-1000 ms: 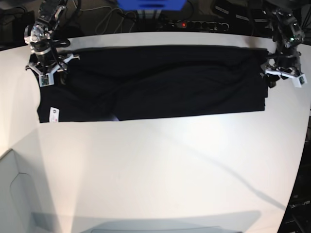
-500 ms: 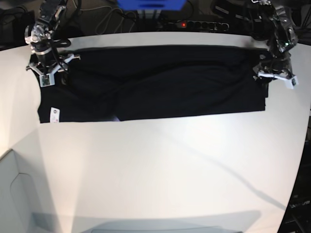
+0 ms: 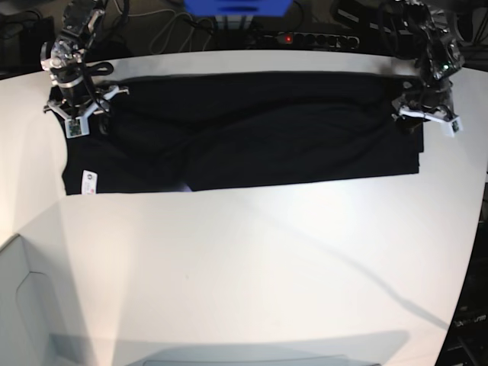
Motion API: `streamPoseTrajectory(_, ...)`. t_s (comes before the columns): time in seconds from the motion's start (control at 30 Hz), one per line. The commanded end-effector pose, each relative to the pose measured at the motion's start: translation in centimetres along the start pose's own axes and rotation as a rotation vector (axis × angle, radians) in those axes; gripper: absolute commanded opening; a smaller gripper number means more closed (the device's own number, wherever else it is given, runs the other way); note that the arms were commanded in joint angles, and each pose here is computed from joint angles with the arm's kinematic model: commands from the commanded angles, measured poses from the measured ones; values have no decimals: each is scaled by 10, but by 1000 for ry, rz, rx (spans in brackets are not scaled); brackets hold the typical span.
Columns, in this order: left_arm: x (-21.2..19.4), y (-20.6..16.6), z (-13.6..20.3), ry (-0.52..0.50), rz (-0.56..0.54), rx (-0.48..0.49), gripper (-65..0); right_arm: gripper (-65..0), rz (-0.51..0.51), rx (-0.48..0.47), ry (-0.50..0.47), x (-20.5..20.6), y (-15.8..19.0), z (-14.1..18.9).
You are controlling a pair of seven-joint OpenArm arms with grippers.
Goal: Fold the T-shirt properly
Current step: 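Adjust the left gripper's grasp on the strip's end, then lift the strip's end with the left gripper and fold it toward the right gripper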
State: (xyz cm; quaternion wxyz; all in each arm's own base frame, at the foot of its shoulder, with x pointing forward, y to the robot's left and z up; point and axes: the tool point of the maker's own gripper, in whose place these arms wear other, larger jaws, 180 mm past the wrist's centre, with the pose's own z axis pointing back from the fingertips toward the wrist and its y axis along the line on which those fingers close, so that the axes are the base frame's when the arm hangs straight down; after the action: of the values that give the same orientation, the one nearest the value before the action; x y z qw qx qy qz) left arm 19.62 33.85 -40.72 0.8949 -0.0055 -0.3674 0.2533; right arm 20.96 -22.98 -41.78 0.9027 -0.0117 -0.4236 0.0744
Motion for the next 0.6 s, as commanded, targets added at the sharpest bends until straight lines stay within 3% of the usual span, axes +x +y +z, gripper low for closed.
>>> streamPoseTrajectory(0.0,6,5,1,-14,-10,7,-269,-403,14,-8,-28,11,-5,0)
streamPoseTrajectory(0.23,-11,16,-7,34,18,30,-289,-402,14,-11,-35,14,-6,-1)
streamPoseTrajectory(0.53,-12,15,-7,34,25,29,-643,-402,13,-9,-34,14,-5,-2)
streamPoseTrajectory(0.57,-11,16,-7,34,23,29,-650,-402,13,-9,-34,14,-5,-2)
